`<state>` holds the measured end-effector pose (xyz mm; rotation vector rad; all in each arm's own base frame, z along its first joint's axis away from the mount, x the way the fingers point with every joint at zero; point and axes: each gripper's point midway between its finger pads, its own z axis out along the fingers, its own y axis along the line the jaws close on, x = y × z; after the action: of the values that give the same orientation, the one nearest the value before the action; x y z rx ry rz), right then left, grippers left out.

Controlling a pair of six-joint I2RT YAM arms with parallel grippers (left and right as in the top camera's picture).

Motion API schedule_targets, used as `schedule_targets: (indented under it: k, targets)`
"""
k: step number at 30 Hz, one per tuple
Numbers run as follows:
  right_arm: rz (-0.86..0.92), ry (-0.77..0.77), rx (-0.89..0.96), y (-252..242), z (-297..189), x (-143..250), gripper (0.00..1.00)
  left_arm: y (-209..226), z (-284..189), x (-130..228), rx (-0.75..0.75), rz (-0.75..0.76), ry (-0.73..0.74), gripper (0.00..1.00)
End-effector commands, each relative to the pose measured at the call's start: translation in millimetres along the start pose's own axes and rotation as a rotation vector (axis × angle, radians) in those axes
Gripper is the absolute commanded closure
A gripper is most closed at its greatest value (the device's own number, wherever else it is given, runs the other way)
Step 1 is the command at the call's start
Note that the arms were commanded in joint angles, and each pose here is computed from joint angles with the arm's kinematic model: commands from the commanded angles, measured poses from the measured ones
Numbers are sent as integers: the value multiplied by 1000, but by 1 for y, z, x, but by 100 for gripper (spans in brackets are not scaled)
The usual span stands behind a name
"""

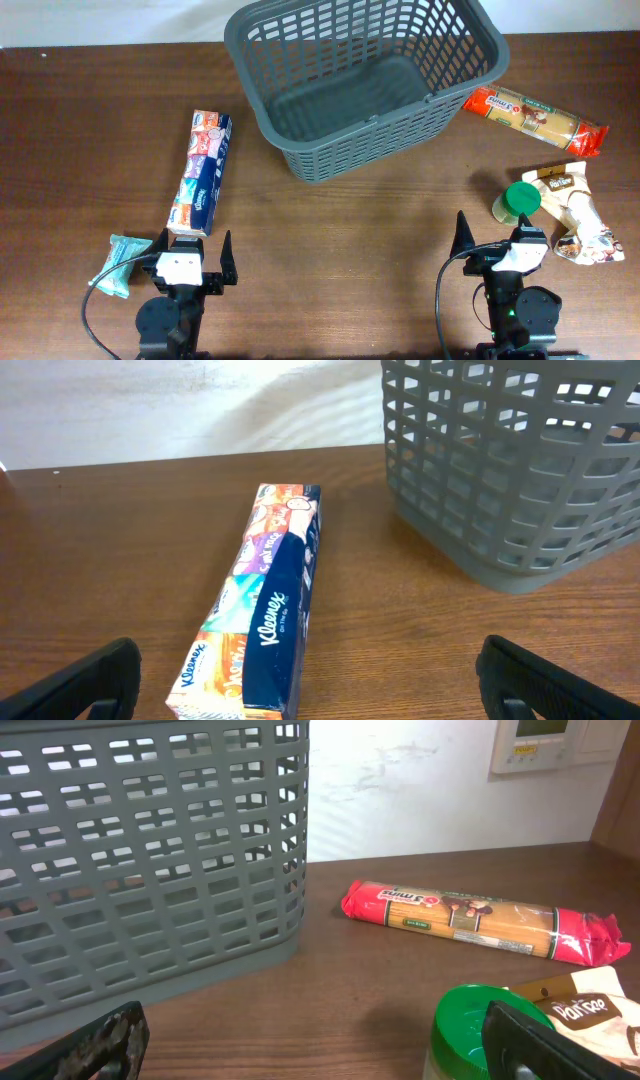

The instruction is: Pack container

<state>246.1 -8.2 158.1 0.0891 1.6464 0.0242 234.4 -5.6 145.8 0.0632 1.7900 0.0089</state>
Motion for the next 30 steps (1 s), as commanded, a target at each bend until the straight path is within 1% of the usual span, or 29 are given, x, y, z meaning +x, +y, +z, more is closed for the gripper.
schedule_targets:
  k: [1,30]
  targets:
    - [-5,0,-23,5,0,2,1,2,1,3,-12,15,0,1]
    - [-5,0,-23,5,0,2,1,5,1,3,-27,15,1,1]
